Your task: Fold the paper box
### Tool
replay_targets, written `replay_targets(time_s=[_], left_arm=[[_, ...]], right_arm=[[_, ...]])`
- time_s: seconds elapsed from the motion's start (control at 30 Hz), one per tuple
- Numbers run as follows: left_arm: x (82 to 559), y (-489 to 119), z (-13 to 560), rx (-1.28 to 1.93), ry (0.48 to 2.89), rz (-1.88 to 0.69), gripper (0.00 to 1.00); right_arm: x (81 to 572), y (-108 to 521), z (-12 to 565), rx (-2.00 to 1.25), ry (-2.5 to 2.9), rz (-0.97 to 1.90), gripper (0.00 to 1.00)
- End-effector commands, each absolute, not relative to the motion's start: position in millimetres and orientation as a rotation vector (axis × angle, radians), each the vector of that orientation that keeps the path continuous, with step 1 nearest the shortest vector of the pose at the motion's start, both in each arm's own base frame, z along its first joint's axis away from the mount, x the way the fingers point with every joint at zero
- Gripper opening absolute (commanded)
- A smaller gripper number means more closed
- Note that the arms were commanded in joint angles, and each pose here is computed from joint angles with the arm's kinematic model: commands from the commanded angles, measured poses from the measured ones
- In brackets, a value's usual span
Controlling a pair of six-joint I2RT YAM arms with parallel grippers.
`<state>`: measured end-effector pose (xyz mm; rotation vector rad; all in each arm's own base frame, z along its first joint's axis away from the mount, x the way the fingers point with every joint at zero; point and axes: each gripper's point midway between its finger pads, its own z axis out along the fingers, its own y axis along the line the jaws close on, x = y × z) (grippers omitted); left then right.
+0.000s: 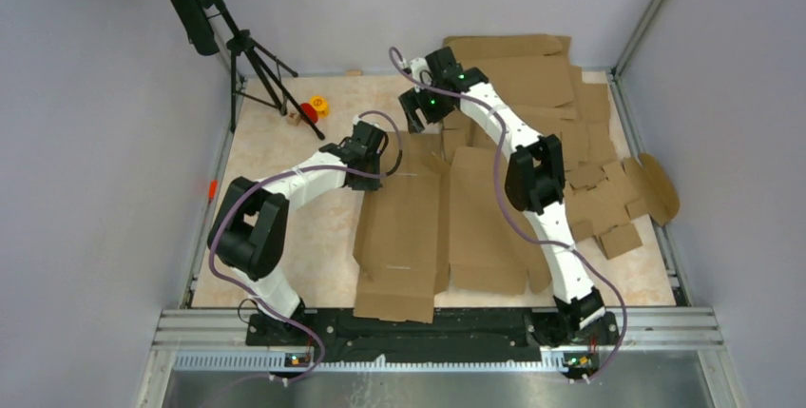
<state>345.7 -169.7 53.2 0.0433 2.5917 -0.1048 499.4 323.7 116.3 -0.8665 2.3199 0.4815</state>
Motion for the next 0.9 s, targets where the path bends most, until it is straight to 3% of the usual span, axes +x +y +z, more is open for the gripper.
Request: replay_targets(time_s=[0.0, 0.4, 0.57, 0.87], left_arm=[[359, -185, 77, 0.081, 2.494, -0.198, 0.23], [362, -203, 80, 0.233, 2.474, -0.210, 0.21], [361, -211, 78, 0.290, 2.465, -0.200, 0.20], [363, -218, 79, 0.380, 2.446, -0.102, 0.19]], right_arm=[[494, 331, 91, -1.081, 2.264, 0.542, 0.77], [479, 334, 69, -1.159, 2.259, 0.762, 0.79], [497, 320, 58, -1.109, 2.286, 0.633, 0.89], [508, 308, 57, -1.085, 2.268, 0.654, 0.87]])
